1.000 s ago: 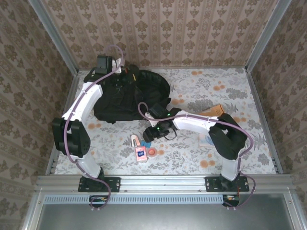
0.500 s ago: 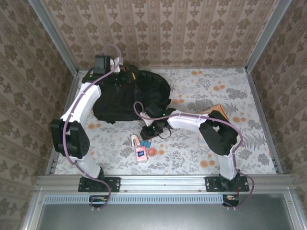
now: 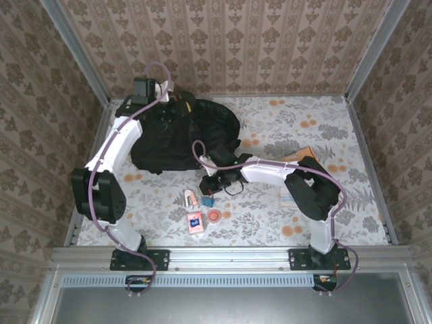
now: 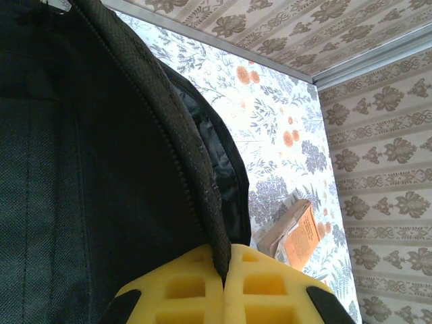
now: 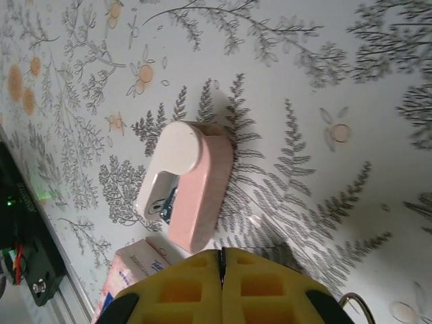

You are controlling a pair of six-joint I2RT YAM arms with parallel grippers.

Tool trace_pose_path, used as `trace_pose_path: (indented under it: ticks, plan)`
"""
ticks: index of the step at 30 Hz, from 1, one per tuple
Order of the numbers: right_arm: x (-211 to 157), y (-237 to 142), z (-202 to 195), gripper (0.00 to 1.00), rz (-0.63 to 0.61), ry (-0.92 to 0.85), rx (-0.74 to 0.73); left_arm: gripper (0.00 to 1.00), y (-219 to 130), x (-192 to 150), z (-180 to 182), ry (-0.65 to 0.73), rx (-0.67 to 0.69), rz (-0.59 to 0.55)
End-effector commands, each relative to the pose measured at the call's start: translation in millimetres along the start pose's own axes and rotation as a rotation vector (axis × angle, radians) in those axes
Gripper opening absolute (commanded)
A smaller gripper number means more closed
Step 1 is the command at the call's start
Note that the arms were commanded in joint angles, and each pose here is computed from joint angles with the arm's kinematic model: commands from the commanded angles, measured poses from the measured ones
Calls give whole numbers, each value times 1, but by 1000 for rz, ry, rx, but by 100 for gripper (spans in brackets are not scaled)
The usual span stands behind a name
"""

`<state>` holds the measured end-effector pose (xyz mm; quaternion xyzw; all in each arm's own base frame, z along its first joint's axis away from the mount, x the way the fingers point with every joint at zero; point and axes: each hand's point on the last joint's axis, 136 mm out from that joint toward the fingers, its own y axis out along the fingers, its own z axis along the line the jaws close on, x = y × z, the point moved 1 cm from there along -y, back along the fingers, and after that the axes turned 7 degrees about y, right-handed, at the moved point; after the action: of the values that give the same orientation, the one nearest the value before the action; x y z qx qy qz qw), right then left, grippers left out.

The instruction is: Pack books, pencil case, and school supplies into a backpack

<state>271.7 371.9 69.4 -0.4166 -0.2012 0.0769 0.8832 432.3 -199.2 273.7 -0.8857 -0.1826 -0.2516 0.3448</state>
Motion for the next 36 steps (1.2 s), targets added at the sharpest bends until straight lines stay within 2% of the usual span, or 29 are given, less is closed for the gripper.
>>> trace_pose_path:
  ticks: [1, 5, 11, 16, 22, 27, 31, 34, 36]
  plan:
    - [10, -26, -7, 0, -93, -4, -57, 0, -8, 5, -14, 25, -51, -17]
    - [17, -64, -13, 0, -213, 3, -101, 0, -6, 6, -21, 46, -60, -7]
    - [23, -146, -37, 0, -468, 92, -213, 0, -7, 9, -57, 142, -76, 33]
    - [32, -219, -30, 0, -670, 126, -220, 0, -12, 13, -84, 201, -100, 61]
    - [58, -277, -12, 0, -811, 167, -211, 0, -12, 6, -112, 258, -131, 118]
    - [89, -303, -14, 0, -910, 234, -278, 0, -10, 1, -125, 265, -153, 132]
    - [114, -302, -31, 0, -950, 343, -357, 0, -11, -2, -138, 248, -213, 144]
    - [133, -274, -51, 0, -896, 416, -410, 0, -14, -1, -143, 248, -225, 137]
    - [143, -251, -57, 0, -852, 463, -364, 0, -16, 0, -144, 246, -225, 130]
